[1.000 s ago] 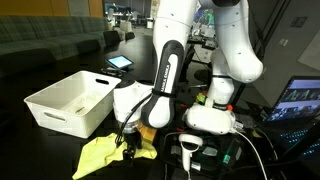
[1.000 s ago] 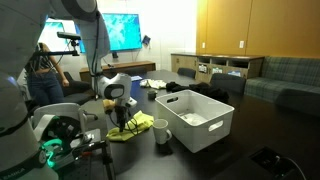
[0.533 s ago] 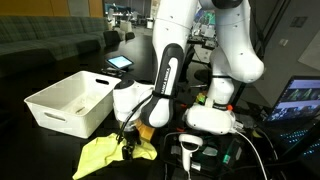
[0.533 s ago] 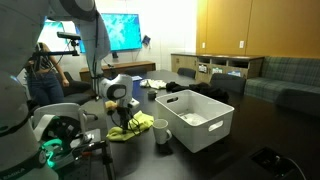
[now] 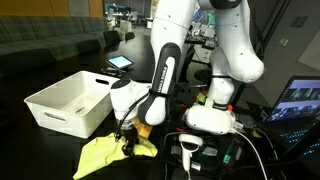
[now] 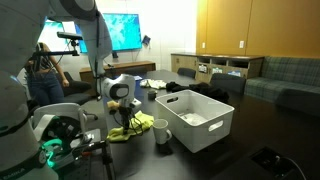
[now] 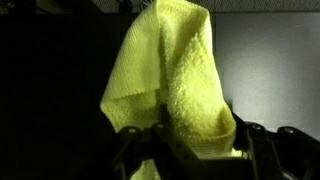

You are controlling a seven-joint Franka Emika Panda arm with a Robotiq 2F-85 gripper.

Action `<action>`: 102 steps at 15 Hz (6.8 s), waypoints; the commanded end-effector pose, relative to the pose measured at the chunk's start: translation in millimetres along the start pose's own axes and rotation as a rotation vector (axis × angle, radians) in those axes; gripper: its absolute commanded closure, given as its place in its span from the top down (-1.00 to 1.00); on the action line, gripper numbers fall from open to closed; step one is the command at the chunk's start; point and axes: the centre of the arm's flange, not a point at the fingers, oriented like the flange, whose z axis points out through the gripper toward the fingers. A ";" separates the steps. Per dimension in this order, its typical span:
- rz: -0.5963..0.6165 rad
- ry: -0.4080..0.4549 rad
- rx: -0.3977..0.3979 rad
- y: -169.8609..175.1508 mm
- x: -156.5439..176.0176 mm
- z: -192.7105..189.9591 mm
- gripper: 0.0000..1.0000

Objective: Pick up the two cloths and put them in the box, then pick up the seal tape and marker and put them in the cup

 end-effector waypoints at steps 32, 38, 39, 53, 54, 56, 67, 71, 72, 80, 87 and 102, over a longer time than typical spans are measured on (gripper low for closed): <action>0.373 0.037 -0.350 -2.2 19.2 -288.1 -0.94; 0.429 0.096 -0.284 40.3 31.5 -336.3 -0.94; 0.445 0.111 -0.270 48.0 35.6 -350.0 -0.94; 0.481 0.246 -0.038 161.2 183.5 -467.3 -0.94; 0.491 0.244 -0.020 170.1 199.3 -463.9 -0.94; 0.494 0.231 0.009 185.7 224.6 -452.4 -0.94; 0.507 0.196 0.087 220.9 274.7 -401.7 0.05; 0.412 0.157 0.075 224.3 252.5 -387.9 0.66; 0.395 0.143 0.070 224.8 244.6 -380.7 0.80; 0.170 -0.071 0.069 233.3 167.7 -292.2 1.00; 0.161 -0.218 0.156 229.5 106.6 -212.7 1.00; 0.079 -0.139 0.203 148.9 47.9 -118.3 1.00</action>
